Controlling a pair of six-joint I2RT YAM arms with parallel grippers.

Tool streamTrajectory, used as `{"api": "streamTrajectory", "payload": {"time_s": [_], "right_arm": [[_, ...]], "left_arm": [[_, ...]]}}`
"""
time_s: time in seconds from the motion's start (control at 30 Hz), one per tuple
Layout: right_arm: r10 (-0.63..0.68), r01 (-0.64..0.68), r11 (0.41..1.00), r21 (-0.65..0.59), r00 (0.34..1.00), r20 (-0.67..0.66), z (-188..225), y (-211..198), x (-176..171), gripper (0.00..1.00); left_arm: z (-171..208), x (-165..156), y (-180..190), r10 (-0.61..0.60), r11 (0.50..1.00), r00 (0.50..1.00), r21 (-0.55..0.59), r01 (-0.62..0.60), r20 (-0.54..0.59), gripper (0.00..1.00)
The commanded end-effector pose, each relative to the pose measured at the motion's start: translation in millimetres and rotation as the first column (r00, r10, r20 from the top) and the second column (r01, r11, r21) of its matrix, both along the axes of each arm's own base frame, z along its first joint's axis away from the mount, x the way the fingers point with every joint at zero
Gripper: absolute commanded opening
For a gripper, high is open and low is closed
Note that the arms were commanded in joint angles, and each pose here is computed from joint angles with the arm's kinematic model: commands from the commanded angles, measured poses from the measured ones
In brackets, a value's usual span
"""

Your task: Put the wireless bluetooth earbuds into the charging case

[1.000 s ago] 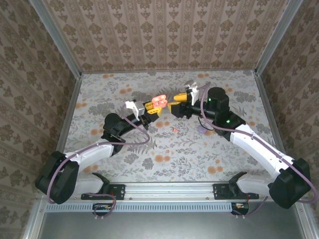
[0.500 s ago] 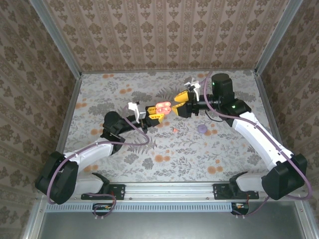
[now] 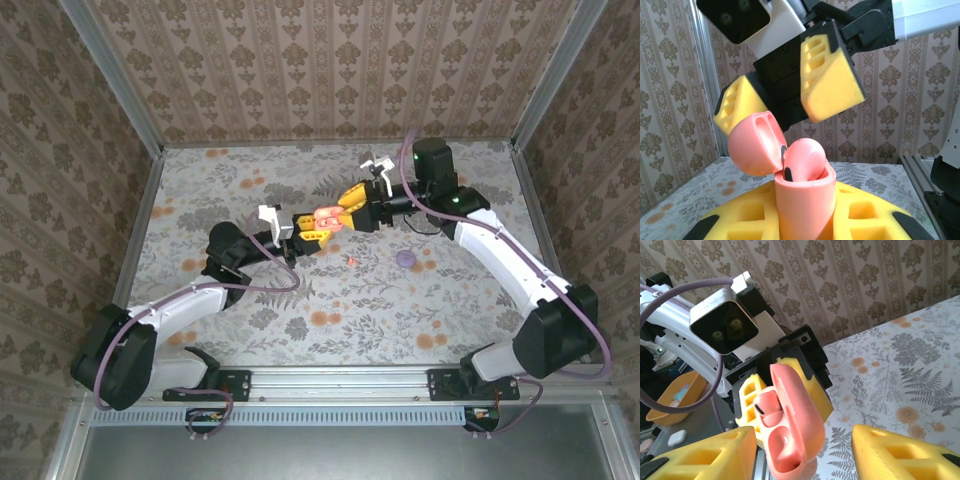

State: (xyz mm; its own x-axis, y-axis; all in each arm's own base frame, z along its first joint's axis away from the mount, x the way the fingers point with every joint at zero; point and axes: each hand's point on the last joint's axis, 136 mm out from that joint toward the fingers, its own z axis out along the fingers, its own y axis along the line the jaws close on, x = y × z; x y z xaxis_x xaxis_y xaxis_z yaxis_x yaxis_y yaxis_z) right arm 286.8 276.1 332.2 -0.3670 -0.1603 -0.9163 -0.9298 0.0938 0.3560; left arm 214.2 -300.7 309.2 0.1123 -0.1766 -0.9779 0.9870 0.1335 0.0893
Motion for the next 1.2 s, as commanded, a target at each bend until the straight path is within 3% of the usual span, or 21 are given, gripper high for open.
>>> {"api": "streamTrajectory", "payload": {"time_s": [0.0, 0.5, 1.17], "right_arm": [[0.055, -0.054, 0.998, 0.035, 0.998, -0.025, 10.4, 3.7, -3.3, 0.52], [0.111, -0.108, 0.993, 0.047, 0.992, -0.056, 10.1, 13.2, -5.1, 0.27], [0.048, -0.048, 0.999, 0.015, 0.999, -0.008, 4.3, 11.2, -0.8, 0.21]], "left_arm": [[17.1, -3.0, -1.2, -0.034, 0.999, 0.999, -0.024, 0.035, 0.029, 0.16], [19.1, -0.7, -2.8, -0.029, 0.999, 0.999, -0.029, 0.03, 0.023, 0.17], [20.6, 3.7, -4.1, -0.015, 0.999, 1.0, -0.036, 0.015, 0.001, 0.28]]}}
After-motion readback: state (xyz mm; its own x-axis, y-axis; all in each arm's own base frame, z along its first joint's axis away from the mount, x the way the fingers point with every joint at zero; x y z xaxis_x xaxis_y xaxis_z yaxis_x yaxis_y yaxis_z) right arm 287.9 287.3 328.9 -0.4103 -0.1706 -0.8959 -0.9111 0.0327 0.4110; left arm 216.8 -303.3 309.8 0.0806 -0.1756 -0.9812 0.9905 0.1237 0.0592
